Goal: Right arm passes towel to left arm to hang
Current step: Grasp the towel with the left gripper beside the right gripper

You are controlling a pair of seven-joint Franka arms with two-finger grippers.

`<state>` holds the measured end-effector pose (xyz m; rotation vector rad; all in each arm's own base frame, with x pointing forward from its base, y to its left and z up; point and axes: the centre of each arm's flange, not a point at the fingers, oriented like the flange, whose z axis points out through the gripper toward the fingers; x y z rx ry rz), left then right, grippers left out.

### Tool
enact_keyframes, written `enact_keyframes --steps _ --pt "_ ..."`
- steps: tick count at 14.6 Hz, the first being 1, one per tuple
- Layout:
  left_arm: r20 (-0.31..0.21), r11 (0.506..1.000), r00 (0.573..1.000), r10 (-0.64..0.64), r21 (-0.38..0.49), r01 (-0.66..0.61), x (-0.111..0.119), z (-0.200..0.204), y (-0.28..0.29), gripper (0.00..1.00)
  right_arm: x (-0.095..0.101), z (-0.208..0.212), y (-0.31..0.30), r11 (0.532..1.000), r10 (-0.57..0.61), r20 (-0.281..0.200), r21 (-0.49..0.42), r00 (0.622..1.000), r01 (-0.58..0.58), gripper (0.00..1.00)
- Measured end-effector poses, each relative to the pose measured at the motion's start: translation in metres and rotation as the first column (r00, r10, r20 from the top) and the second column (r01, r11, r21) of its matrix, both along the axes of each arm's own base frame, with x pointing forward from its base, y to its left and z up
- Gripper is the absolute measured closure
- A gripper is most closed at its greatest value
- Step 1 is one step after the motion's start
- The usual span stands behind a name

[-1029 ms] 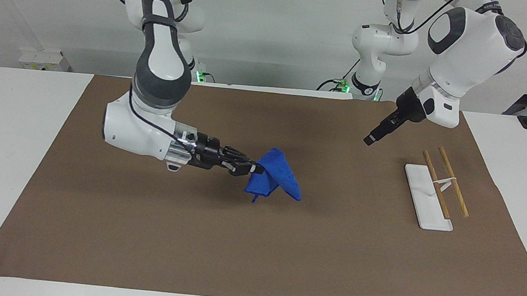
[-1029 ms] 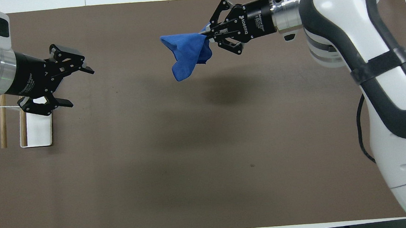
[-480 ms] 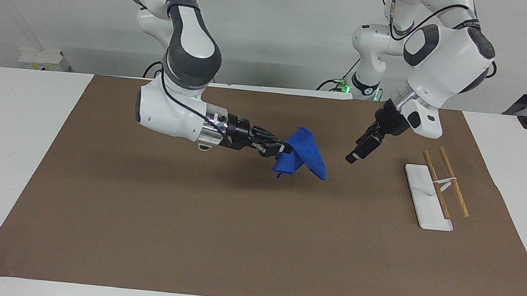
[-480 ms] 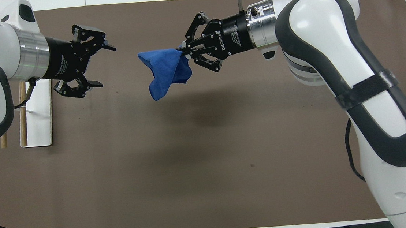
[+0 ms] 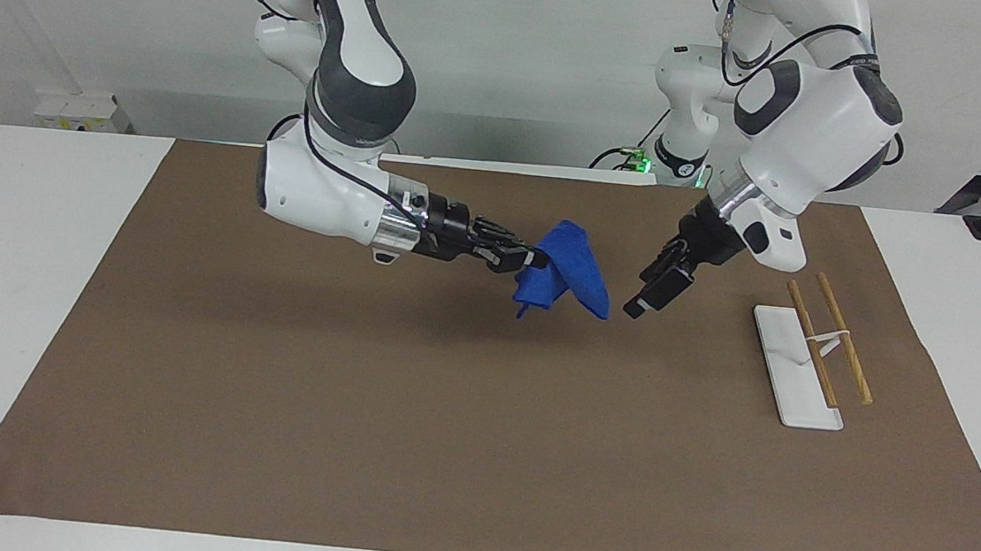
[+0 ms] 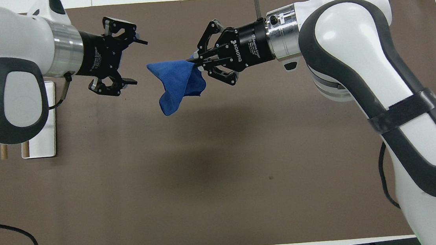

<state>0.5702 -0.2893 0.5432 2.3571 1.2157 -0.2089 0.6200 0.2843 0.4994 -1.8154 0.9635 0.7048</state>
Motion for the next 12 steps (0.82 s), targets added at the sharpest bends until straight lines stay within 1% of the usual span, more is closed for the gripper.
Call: enact_keyframes --steps 3,4,6,7,8,10,12 --pt "-0.039 1.000 0.999 0.019 -0.009 -0.019 -0.008 -0.006 -0.020 0.07 -0.001 -0.003 0.001 1.000 0.002 -0.005 -0.002 1.000 -0.002 0.97" --pt "-0.044 1.000 0.999 0.024 -0.012 -0.024 -0.009 -0.007 -0.023 0.12 -0.001 -0.003 0.001 1.000 0.002 -0.005 -0.002 1.000 -0.002 0.97" --pt "-0.047 1.000 0.999 0.027 -0.014 -0.028 -0.009 -0.009 -0.025 0.35 -0.001 -0.003 0.001 1.000 0.002 -0.005 -0.002 1.000 -0.002 0.97" --pt "-0.049 0.999 0.998 0.028 -0.014 -0.029 -0.008 -0.009 -0.025 0.35 -0.001 -0.003 0.001 1.000 0.002 -0.005 -0.002 1.000 -0.002 0.97" --pt "-0.051 0.999 0.998 0.029 -0.014 -0.030 -0.008 -0.010 -0.025 0.43 -0.001 -0.003 0.001 1.000 0.002 -0.005 -0.002 1.000 -0.002 0.97" --pt "-0.052 0.999 0.998 0.029 -0.013 -0.029 -0.008 -0.012 -0.026 0.72 -0.001 -0.003 0.001 1.000 0.002 -0.005 -0.002 1.000 -0.002 0.97" --pt "-0.053 0.999 0.998 0.028 -0.013 -0.029 -0.008 -0.012 -0.026 0.95 -0.001 -0.003 0.001 1.000 0.002 -0.005 -0.002 1.000 -0.002 0.97"
